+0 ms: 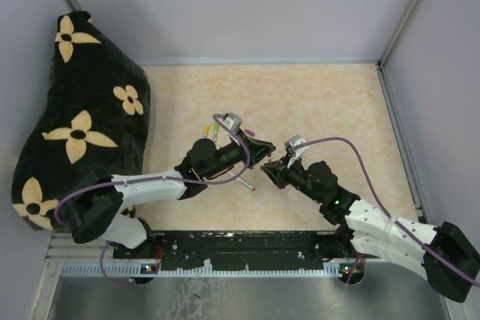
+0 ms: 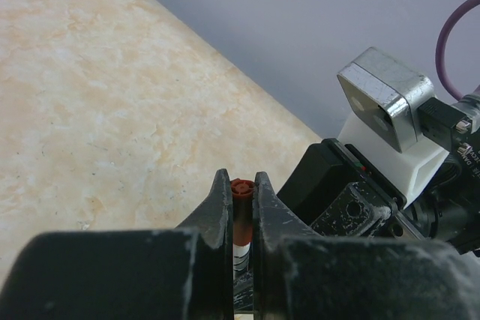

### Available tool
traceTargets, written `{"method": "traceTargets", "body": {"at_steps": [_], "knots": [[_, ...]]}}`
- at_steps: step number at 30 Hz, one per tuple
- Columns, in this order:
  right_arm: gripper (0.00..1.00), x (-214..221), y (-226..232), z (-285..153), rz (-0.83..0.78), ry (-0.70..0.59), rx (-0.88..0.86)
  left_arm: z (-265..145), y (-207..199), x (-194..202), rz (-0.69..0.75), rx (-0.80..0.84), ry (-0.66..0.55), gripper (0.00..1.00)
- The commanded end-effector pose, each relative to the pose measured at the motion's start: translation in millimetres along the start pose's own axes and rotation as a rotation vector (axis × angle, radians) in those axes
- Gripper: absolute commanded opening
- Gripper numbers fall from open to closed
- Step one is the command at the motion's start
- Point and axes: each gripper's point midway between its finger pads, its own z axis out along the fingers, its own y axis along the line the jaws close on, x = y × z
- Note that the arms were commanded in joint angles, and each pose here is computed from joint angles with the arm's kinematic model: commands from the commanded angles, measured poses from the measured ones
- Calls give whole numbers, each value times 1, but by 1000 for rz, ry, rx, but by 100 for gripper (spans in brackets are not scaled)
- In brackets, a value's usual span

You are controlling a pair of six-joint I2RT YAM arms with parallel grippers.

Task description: Insert the pens into the pen caps

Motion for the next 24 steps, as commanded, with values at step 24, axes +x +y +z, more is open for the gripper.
{"method": "traceTargets", "body": {"at_steps": [24], "knots": [[0,-177,3,-4,-119,-442,71,-30,3,141,-165,12,373,0]]}}
